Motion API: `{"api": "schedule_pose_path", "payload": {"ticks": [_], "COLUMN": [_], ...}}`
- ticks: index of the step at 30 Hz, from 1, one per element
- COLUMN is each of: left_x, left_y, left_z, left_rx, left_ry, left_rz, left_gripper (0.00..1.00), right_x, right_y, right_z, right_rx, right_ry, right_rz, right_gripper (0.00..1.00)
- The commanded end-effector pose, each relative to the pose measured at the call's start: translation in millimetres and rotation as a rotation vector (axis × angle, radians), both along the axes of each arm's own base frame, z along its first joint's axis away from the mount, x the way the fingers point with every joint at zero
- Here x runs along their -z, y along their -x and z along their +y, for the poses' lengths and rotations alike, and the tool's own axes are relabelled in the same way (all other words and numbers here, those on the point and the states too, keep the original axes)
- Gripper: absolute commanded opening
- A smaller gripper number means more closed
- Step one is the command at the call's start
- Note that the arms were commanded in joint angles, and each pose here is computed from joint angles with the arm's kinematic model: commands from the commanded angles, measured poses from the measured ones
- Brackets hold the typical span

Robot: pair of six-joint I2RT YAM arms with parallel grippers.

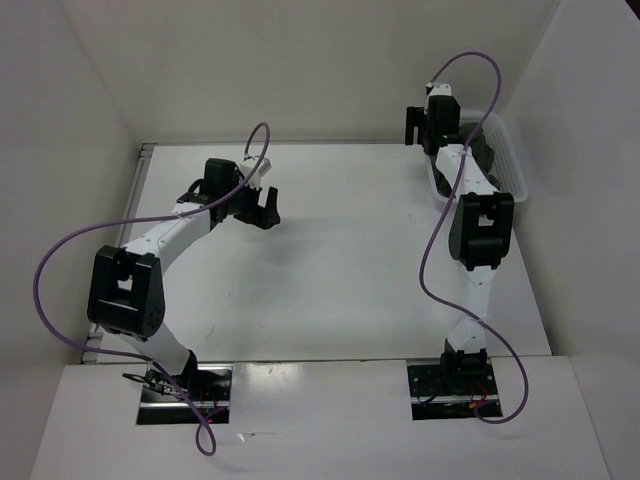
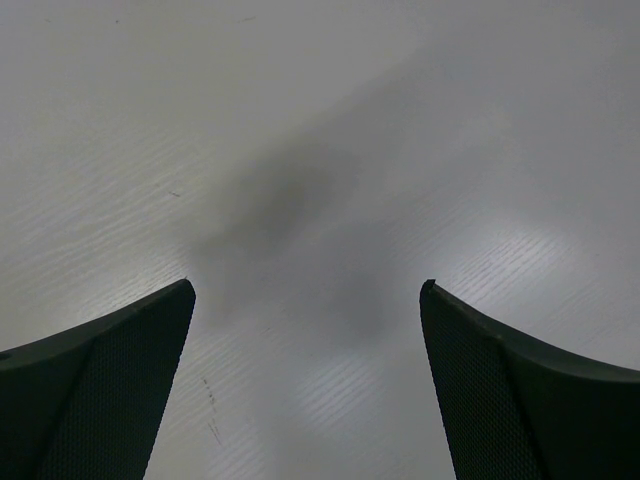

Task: Fold and stack the shorts
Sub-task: Grab the shorts from the pile

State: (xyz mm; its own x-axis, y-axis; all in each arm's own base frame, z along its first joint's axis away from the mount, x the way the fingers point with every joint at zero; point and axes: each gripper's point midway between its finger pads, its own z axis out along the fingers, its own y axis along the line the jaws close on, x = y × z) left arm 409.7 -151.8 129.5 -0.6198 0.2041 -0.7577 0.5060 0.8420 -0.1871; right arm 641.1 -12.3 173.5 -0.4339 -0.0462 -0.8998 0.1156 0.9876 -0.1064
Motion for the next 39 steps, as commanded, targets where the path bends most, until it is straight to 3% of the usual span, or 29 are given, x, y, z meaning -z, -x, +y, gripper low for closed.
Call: {"api": "schedule_pose_path", "payload": {"ticks": [1, 6, 15, 18, 22, 24, 25, 28, 29, 30, 31, 34, 39], "left_x": [0.0, 7.1, 5.9, 10.8, 10.6, 10.1, 10.1, 10.1, 10.1, 10.1, 10.1, 2.7, -4.9], "left_y": [-2.4, 1.9, 8.0, 12.1, 14.4, 15.3, 15.3, 15.3, 15.3, 15.3, 15.3, 15.5, 14.1], "left_z": [-5.3, -10.0, -14.2, -13.2, -12.6, -14.2, -14.2, -14.2, -14.2, -14.2, -14.2, -14.1, -14.5], "left_rx": [0.017, 0.033, 0.049, 0.049, 0.049, 0.057, 0.057, 0.057, 0.057, 0.057, 0.057, 0.057, 0.057], "left_ry": [0.007, 0.009, 0.013, 0.009, 0.009, 0.016, 0.016, 0.016, 0.016, 0.016, 0.016, 0.02, 0.027], "left_rz": [-0.016, 0.004, 0.016, 0.034, 0.034, 0.035, 0.035, 0.035, 0.035, 0.035, 0.035, 0.017, -0.014], "left_gripper": [1.0, 1.0, 1.0, 1.0, 1.0, 1.0, 1.0, 1.0, 1.0, 1.0, 1.0, 1.0, 1.0], "right_x": [-71.0, -49.6, 14.0, 22.1, 16.8, 22.4, 22.5, 22.5, 20.6, 14.3, 14.1, -46.1, -183.7], "right_y": [15.4, 29.0, 18.2, 15.5, 10.3, 9.9, 10.1, 10.2, 9.1, 6.3, 6.6, 3.3, 17.1], "right_z": [-26.3, -46.2, -18.3, -16.9, -8.9, -8.5, -14.2, -17.3, -22.1, -26.5, -30.3, -43.2, -55.5], "right_rx": [0.089, 0.112, -0.031, -0.044, -0.08, -0.076, -0.067, -0.043, -0.019, -0.007, 0.012, 0.045, 0.098], "right_ry": [0.077, 0.061, -0.067, -0.103, -0.131, -0.14, -0.14, -0.142, -0.129, -0.107, -0.097, -0.025, 0.03], "right_rz": [-0.12, -0.068, 0.049, 0.057, 0.042, 0.05, 0.049, 0.048, 0.038, 0.019, 0.018, -0.096, -0.351], "right_gripper": [0.95, 0.99, 0.99, 0.86, 0.51, 0.41, 0.31, 0.16, 0.04, 0.0, 0.0, 0.0, 0.0]}}
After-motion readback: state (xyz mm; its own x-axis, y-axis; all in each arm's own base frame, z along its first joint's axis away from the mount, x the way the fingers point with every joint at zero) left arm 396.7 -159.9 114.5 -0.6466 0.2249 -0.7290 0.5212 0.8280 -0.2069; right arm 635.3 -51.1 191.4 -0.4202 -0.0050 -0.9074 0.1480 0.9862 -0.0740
